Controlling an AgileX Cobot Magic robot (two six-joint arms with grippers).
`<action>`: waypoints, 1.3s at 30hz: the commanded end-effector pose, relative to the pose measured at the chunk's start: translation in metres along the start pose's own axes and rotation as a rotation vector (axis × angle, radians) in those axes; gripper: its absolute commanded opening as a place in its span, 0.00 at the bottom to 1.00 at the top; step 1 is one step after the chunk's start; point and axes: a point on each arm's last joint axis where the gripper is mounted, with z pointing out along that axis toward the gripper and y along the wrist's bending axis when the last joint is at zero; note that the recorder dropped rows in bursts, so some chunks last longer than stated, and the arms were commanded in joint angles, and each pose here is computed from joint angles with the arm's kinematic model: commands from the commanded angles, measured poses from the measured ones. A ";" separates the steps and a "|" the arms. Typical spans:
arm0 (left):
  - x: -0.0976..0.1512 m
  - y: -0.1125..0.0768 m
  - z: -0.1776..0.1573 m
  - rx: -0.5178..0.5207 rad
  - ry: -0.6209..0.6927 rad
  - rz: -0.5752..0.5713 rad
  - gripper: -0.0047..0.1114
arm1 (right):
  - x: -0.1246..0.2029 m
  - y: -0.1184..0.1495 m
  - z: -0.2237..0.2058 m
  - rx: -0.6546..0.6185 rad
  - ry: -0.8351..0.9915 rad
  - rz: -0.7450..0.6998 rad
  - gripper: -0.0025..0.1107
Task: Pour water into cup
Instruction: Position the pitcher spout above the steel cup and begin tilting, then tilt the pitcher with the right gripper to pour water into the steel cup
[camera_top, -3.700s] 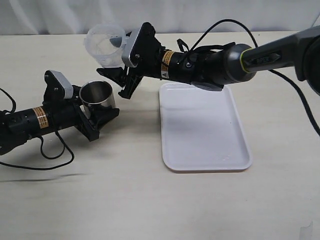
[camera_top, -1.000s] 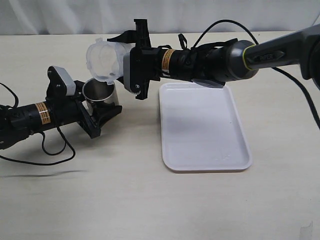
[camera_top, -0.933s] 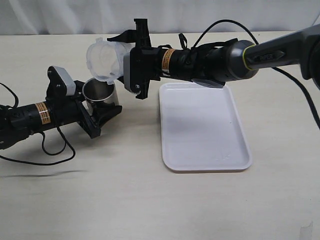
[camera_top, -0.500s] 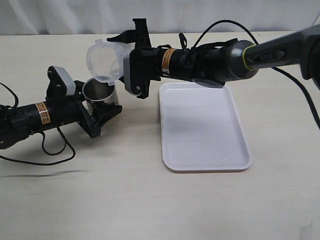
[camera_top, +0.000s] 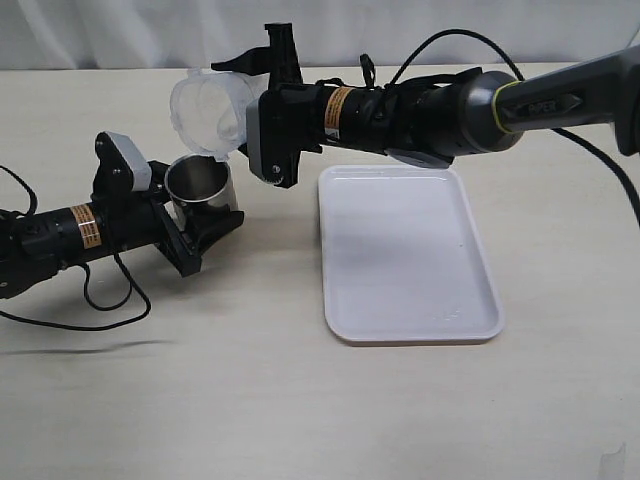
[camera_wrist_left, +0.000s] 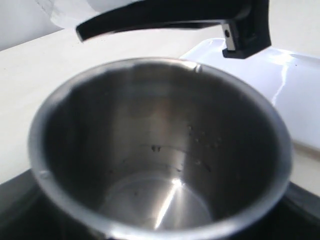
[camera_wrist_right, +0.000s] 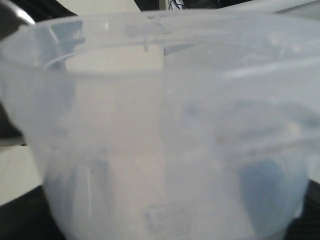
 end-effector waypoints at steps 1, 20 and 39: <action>-0.004 -0.001 0.002 0.010 -0.029 0.005 0.04 | -0.005 -0.009 -0.002 0.034 -0.020 -0.012 0.06; -0.006 -0.003 0.004 0.059 -0.030 0.028 0.04 | -0.004 -0.009 -0.002 0.032 -0.016 -0.062 0.06; -0.009 -0.006 0.010 0.081 -0.039 0.005 0.04 | -0.004 -0.009 -0.002 0.033 -0.015 -0.136 0.06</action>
